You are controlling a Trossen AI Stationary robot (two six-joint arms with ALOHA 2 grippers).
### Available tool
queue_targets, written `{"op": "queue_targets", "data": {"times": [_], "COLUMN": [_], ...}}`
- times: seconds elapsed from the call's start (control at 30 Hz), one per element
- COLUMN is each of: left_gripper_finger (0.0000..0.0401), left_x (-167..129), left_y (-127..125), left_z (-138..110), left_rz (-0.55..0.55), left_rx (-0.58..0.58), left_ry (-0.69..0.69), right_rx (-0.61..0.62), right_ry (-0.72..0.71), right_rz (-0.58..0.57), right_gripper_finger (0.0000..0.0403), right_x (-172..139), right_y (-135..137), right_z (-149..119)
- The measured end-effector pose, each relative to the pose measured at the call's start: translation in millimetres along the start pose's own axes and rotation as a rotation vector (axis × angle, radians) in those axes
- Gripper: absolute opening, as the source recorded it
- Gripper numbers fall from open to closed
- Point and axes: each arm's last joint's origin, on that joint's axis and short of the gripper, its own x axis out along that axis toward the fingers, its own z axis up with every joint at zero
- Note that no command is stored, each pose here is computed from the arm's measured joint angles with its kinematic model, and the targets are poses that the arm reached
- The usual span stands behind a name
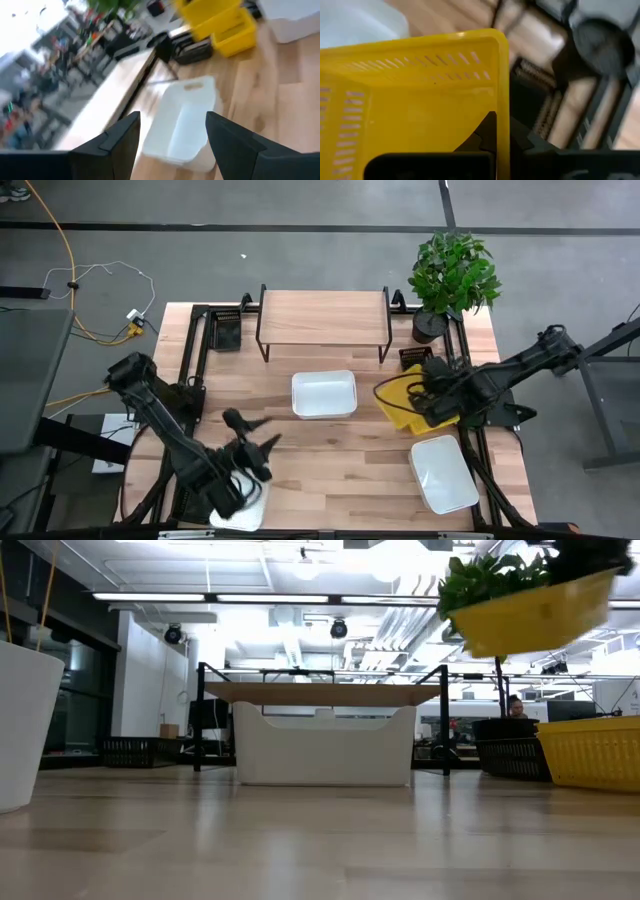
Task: Stack baskets on shelf by color
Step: Stack the yellow bin on top of the stacked yellow bins
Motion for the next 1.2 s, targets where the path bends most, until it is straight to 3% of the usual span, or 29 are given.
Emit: {"op": "queue_targets", "data": {"times": [0.2,0.33,0.53,0.93,1.03,1.2], "left_gripper_finger": [0.0213,0.0213,0.0213,0.0213,0.0213,0.0213], "left_x": [10,17,32,41,40,41], "left_y": [15,17,13,14,14,13], "left_z": [-41,-52,-54,-51,-51,-51], "left_rz": [0.003,-0.032,-0.037,-0.036,-0.042,-0.044], "left_rx": [-0.217,-0.252,-0.199,-0.166,-0.165,-0.169], "left_ry": [0.05,0.11,0.151,0.168,0.172,0.173], "right_rx": [0.036,0.063,0.047,-0.177,-0.193,-0.128], "right_ry": [0.161,0.195,0.171,0.236,0.185,0.02], "right_rz": [-0.008,-0.049,-0.155,-0.288,-0.248,-0.093], "right_gripper_finger": [0.0,0.0,0.0,0.0,0.0,0.0], "right_x": [-3,5,22,50,39,-6], "right_y": [-4,-1,7,49,57,59], "right_z": [-7,-7,-3,13,21,47]}}
